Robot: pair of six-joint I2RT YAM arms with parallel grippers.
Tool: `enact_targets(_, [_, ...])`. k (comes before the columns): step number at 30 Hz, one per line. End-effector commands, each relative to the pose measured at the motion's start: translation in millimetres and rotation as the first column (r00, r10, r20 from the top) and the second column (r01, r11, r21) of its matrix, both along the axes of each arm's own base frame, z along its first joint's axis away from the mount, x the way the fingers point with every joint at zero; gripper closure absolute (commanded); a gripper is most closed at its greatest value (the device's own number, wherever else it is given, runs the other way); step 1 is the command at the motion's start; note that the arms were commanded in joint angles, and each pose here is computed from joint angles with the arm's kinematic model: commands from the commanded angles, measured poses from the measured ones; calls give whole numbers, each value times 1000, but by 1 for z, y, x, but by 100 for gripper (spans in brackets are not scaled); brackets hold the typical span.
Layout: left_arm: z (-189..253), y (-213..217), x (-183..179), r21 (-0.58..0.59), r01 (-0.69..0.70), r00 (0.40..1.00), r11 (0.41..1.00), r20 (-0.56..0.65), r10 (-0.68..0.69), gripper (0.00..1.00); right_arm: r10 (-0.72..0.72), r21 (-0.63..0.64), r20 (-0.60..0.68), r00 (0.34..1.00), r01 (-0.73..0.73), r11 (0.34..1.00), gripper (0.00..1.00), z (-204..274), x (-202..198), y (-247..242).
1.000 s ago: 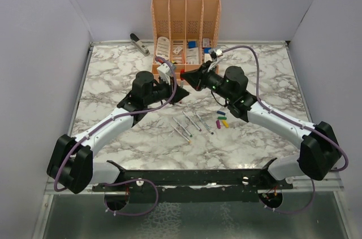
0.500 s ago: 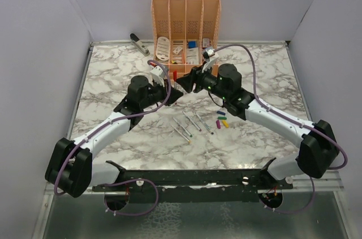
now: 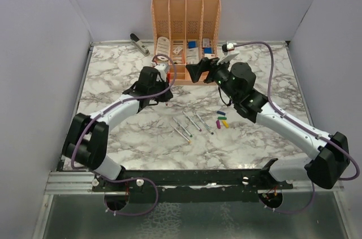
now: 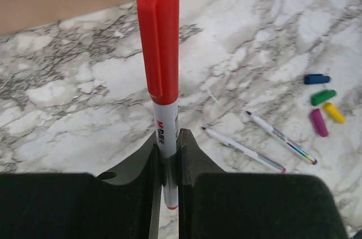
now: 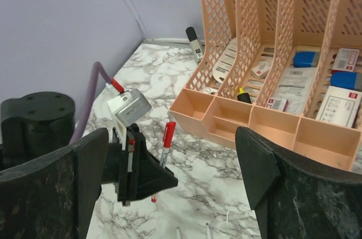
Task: Insert the pens into the pen caps
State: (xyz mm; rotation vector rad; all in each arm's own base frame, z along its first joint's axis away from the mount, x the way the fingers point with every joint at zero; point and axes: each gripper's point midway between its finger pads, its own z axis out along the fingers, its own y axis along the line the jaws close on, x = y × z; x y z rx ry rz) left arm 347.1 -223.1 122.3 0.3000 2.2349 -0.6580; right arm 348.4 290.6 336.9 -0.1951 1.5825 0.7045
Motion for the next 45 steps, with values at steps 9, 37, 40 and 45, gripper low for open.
enact_targets(9, [-101,55,10,251,-86,910,964,-374,179,100,-79,-31,-24,997,78,996,7,-8,-11,-28])
enact_targets(37, [-115,76,-17,371,-83,833,925,-484,269,52,-45,-20,-118,992,43,999,7,-36,-24,-27])
enact_targets(40, [-108,75,-12,363,-95,845,927,-462,268,51,-64,-22,-115,991,62,998,6,-36,-24,-31])
enact_targets(45, [-81,70,1,325,-121,880,938,-402,253,50,-142,15,-165,976,147,989,0,-42,-20,-43])
